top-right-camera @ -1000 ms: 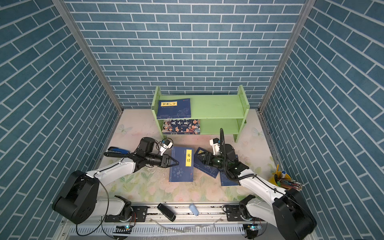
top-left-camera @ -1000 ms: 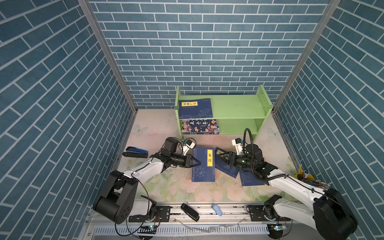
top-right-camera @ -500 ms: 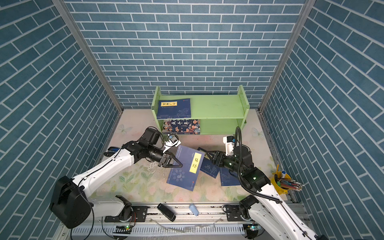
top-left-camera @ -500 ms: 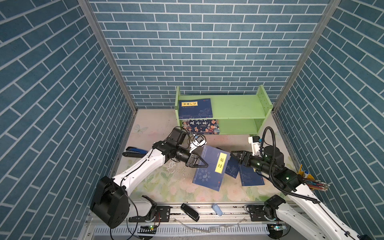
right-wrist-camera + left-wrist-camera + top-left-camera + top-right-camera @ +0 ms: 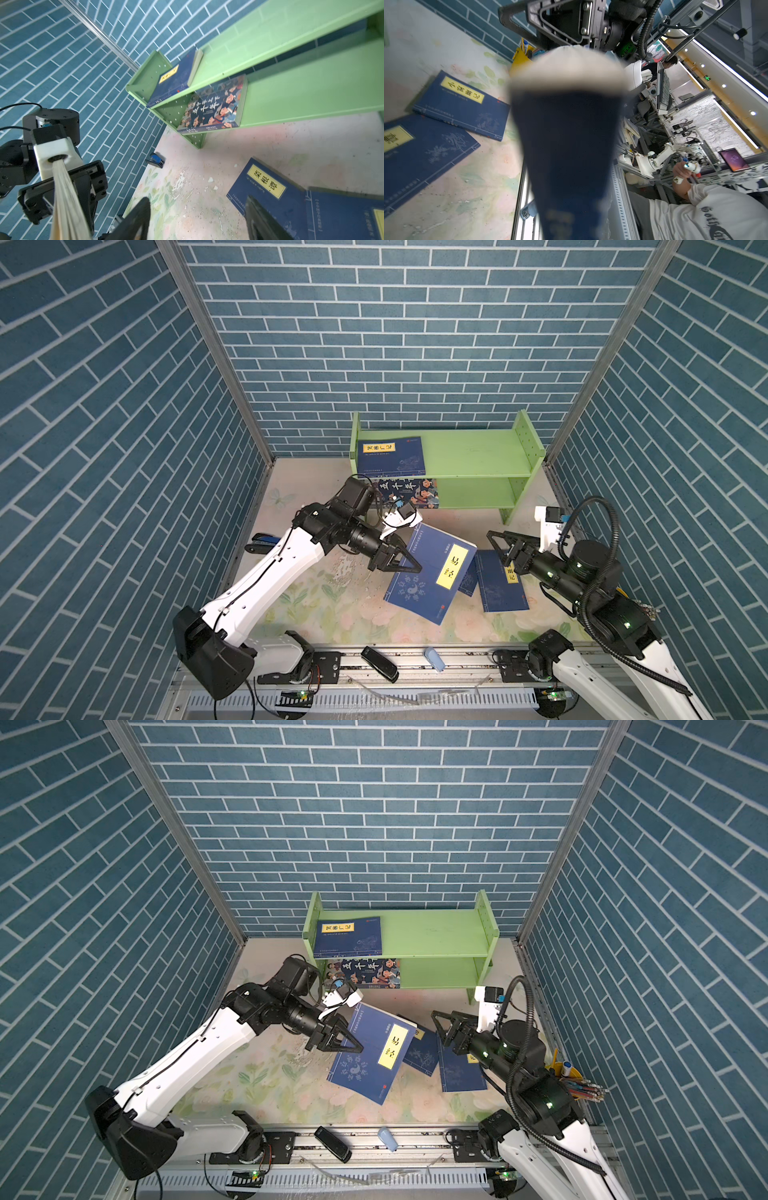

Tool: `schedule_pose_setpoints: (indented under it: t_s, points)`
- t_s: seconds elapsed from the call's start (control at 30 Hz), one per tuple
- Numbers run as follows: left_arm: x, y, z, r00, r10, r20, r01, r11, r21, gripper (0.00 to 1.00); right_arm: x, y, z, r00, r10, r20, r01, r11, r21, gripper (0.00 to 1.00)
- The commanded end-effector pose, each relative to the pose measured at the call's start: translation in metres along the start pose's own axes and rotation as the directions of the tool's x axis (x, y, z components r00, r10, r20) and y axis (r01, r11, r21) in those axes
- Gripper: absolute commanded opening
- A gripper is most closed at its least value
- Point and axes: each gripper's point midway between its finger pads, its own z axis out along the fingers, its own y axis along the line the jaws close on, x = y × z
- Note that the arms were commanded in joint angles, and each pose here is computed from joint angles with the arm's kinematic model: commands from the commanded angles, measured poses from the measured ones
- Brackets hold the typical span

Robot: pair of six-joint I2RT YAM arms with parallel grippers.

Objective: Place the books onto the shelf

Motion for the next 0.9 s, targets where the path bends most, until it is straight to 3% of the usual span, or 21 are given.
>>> schedule_pose_setpoints:
  t_s: [0.0,0.17,0.33,0.5,0.6,0.87]
  points:
    - [-0.026,-0.003,-0.01,0.992,0.123,0.027,-0.12,0.988,-0.093,0.0,-0.019,0.008,-0.012,0.996,-0.056,0.069,0.057,0.998,-0.001,0.75]
    - [-0.067,0.001,-0.023,0.974,0.215,0.069,-0.196,0.957,-0.214,0.01,-0.034,0.037,-0.018,0.993,-0.064,0.103,0.076,0.99,-0.118,0.76]
    - [-0.099,0.009,-0.032,0.962,0.245,0.121,-0.201,0.934,-0.297,0.05,-0.035,0.065,-0.013,0.996,-0.067,0.061,0.08,0.965,-0.249,0.77]
    - [-0.123,0.036,-0.05,0.959,0.215,0.183,-0.129,0.91,-0.394,0.05,-0.039,0.089,-0.006,0.997,-0.064,0.031,0.071,0.927,-0.368,0.77]
    - [-0.136,0.035,-0.064,0.95,0.217,0.224,-0.122,0.92,-0.374,0.06,-0.037,0.102,0.001,0.998,-0.067,0.001,0.061,0.898,-0.436,0.77]
    - [-0.171,0.028,-0.114,0.891,0.221,0.397,-0.045,0.912,-0.407,0.06,-0.034,0.122,0.019,0.999,-0.041,-0.035,0.013,0.815,-0.58,0.78]
